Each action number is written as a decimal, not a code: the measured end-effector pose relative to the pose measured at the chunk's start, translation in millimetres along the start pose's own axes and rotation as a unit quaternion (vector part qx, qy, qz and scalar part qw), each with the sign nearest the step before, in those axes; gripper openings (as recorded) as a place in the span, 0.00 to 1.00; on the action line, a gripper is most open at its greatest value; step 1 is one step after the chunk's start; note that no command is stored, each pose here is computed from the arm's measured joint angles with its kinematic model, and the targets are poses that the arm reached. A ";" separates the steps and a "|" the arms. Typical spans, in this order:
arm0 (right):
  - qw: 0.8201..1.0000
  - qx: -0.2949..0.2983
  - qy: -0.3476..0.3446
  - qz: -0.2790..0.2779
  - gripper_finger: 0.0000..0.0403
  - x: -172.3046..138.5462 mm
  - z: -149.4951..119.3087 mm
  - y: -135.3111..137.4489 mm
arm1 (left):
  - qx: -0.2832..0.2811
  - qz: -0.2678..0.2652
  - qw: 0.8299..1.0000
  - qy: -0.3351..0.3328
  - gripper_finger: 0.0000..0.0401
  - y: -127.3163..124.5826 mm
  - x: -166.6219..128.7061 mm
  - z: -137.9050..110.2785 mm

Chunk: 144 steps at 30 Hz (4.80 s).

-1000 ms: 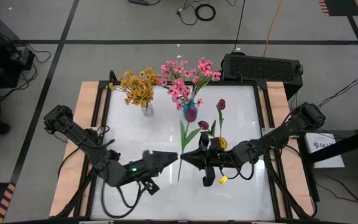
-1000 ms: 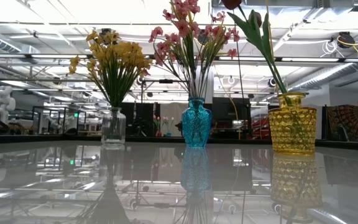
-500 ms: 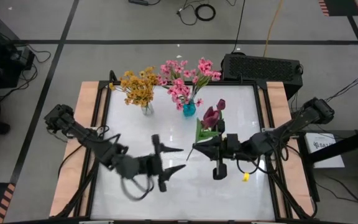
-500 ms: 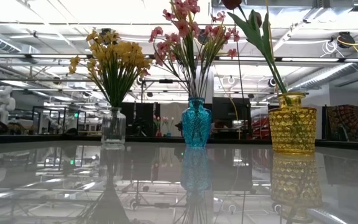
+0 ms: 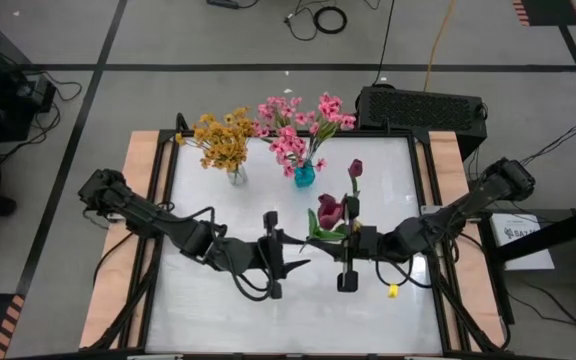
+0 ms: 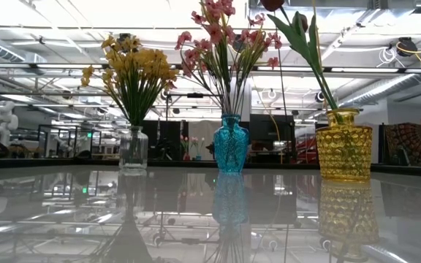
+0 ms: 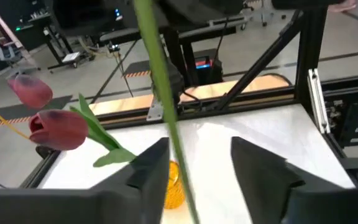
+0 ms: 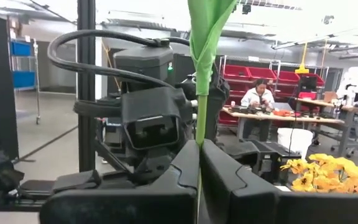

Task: Sort flowers into vase by color
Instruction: Put the red flower into the yellow vase

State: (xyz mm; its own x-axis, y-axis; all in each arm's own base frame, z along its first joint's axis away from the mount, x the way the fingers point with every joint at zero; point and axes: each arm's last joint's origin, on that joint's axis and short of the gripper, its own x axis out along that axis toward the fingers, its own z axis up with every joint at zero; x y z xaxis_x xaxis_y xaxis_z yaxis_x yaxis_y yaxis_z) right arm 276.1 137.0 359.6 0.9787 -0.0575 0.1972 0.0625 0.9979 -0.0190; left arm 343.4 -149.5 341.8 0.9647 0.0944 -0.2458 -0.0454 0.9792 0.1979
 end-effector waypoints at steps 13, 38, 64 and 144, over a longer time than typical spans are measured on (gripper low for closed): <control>1.000 0.002 -0.005 0.011 0.00 -3.5 2.8 3.9 | 0.018 0.002 1.000 0.007 0.02 -2.6 -1.6 -1.4; 0.999 -0.023 0.023 0.015 0.07 -7.5 0.9 3.4 | 0.044 0.019 0.993 0.110 0.05 -0.4 -5.2 -23.0; 0.983 0.028 0.130 -0.128 0.01 -105.0 43.9 -24.9 | 0.019 0.020 0.993 0.112 0.62 -11.1 -34.8 -15.8; 0.932 0.185 0.207 -0.235 0.62 -169.7 -99.4 -42.7 | 0.020 0.023 0.993 0.115 0.61 -9.6 -34.4 -16.4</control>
State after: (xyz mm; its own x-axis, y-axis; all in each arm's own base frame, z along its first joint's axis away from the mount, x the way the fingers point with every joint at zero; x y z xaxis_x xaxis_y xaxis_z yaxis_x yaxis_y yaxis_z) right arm 126.8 101.1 229.5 0.8566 -0.4209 -0.2985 0.5061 0.7979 0.3274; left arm 306.3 -159.2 332.8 0.8765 0.1823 -0.4455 -0.0732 0.9652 0.2509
